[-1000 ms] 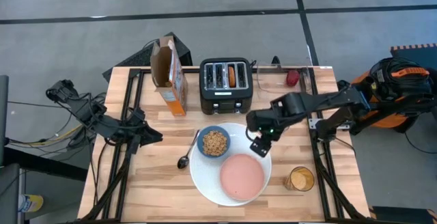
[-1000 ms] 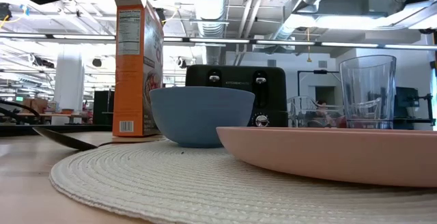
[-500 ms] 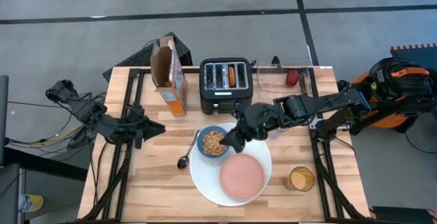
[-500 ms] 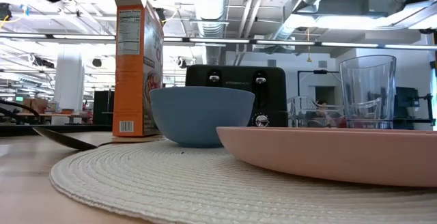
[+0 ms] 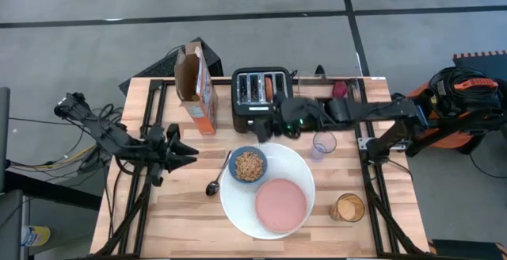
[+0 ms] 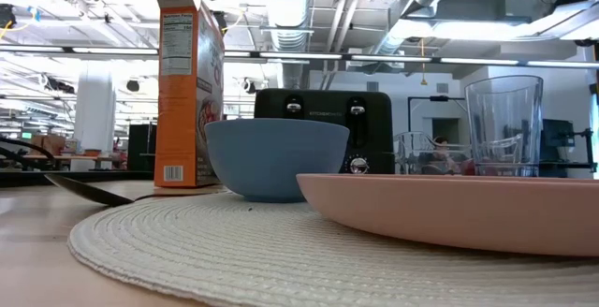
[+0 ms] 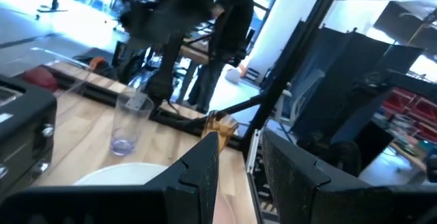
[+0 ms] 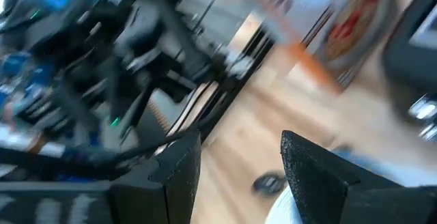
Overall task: Arrange a breakfast setting
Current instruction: Put the bagel on top of the pink plate
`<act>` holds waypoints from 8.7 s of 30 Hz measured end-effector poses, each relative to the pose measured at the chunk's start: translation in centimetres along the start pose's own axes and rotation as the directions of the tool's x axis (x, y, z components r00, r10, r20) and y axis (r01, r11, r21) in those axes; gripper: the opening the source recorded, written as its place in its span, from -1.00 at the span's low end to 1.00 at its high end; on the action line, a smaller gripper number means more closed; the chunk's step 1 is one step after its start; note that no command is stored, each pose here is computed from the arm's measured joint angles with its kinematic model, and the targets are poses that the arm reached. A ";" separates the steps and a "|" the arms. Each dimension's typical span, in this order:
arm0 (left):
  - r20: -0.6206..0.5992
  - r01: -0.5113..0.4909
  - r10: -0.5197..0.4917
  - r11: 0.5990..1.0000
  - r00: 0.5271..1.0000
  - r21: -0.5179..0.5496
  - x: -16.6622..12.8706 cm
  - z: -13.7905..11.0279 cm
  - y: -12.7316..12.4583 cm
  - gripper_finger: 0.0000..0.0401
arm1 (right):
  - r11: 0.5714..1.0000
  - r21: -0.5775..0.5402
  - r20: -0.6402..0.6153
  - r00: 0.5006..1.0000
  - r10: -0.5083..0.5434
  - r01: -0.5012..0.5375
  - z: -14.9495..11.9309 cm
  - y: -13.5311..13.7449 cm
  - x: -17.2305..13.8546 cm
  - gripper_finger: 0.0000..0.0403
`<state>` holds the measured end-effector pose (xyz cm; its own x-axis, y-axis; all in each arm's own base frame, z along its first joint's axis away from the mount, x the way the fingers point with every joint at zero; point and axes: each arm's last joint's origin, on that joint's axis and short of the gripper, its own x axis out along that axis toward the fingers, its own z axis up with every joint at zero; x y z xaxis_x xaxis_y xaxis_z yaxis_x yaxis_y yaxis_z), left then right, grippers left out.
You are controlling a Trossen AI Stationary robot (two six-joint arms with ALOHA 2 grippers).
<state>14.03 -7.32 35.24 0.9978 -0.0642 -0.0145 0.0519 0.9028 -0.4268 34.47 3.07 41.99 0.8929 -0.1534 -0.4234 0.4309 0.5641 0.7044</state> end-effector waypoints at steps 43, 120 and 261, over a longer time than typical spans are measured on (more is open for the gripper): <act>-0.030 -0.140 0.139 0.990 0.990 -0.014 0.7 0.1 2.2 -0.50 | 0.746 -0.049 -0.001 0.747 -0.665 0.664 10.2 -19.5 10.9 -0.05; -0.084 -0.143 0.145 0.989 0.986 0.031 0.7 -0.4 2.5 -0.50 | 0.726 -0.275 -0.049 0.745 -0.665 0.631 11.9 -8.0 1.9 -0.86; -0.423 0.240 -0.161 0.960 0.892 0.141 -4.1 -1.3 3.5 -0.50 | 0.869 -0.075 -0.630 0.652 -0.422 0.490 -22.6 -7.1 8.5 0.03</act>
<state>10.08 -4.50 32.62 0.8644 -0.3825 -0.3264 0.2955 0.9116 -0.2857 36.07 16.09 20.52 0.3177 0.1732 -0.9322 0.8016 0.4760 0.3616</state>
